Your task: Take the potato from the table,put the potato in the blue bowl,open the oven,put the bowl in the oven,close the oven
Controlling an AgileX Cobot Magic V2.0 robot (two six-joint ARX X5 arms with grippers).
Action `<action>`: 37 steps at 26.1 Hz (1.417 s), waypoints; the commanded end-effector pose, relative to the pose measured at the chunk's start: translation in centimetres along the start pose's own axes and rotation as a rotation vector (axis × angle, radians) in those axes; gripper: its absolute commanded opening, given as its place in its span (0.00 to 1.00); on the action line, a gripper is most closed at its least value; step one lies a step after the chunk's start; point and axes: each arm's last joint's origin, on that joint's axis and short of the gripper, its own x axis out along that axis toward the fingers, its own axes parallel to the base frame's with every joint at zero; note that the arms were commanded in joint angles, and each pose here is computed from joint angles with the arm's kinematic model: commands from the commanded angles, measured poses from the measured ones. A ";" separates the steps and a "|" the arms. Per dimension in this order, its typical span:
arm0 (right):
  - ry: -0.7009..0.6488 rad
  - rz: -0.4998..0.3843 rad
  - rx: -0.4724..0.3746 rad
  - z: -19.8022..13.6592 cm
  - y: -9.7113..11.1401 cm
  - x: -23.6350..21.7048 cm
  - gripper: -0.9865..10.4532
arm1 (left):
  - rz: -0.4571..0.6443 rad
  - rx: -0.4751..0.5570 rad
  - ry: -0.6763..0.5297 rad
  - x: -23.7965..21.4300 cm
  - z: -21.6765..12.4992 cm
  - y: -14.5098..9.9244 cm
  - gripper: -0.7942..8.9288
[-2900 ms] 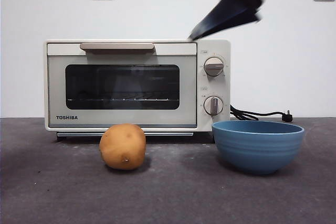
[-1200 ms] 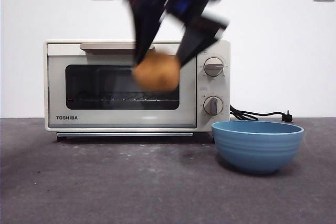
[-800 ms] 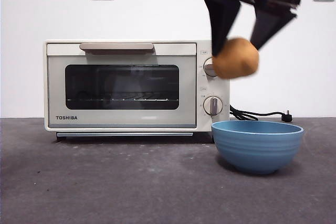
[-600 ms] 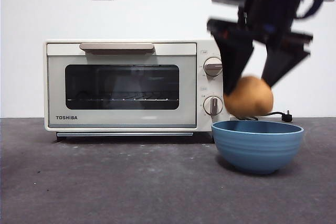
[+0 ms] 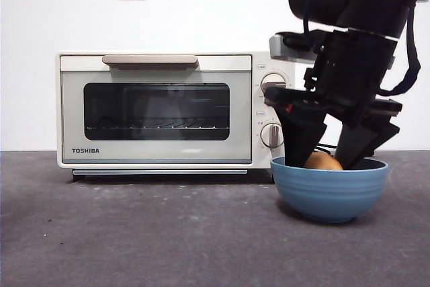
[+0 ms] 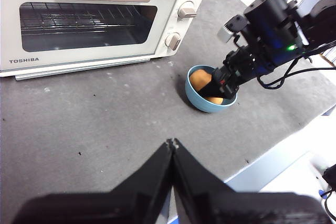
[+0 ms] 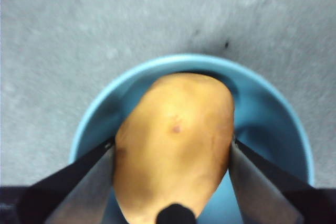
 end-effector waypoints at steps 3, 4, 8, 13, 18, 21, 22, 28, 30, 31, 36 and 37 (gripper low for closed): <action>0.017 0.000 0.009 -0.2 0.0 0.4 0.39 | -0.003 0.020 -0.008 -0.1 0.1 -0.1 0.07; 0.018 0.000 0.009 -0.3 0.0 0.4 0.45 | -0.003 0.020 -0.009 -0.1 0.1 -0.1 0.07; 0.015 0.001 0.009 -0.2 0.0 0.3 0.48 | -0.003 0.029 -0.021 -0.1 0.2 -0.1 0.07; -0.055 0.008 0.011 0.0 -0.1 -2.1 0.48 | -0.004 0.042 -0.045 0.5 1.2 0.4 0.07; -0.201 0.022 0.019 -1.2 -0.4 -8.8 0.48 | -0.011 0.053 -0.066 3.2 4.0 2.3 0.07; -0.276 0.030 0.022 -2.4 -0.6 -12.1 0.47 | -0.027 0.060 -0.095 5.1 5.7 3.4 0.07; -0.293 0.032 0.023 -2.8 -0.7 -12.9 0.47 | -0.034 0.064 -0.100 5.7 6.2 3.7 0.07; -0.371 0.045 0.058 -5.5 -1.1 -16.9 0.47 | -0.071 0.093 -0.118 10.4 8.5 5.8 0.07; -0.383 0.046 0.060 -6.3 -1.2 -17.7 0.47 | -0.051 0.094 -0.108 11.9 9.1 6.3 0.07; -0.387 0.046 0.065 -6.6 -1.2 -18.0 0.47 | -0.044 0.097 -0.103 12.6 9.4 6.5 0.07; -0.388 0.050 0.082 -7.9 -1.4 -19.0 0.47 | -0.013 0.146 -0.093 16.2 11.5 7.3 0.07; -0.387 0.050 0.085 -8.0 -1.4 -19.1 0.47 | -0.006 0.157 -0.086 16.8 11.8 7.4 0.07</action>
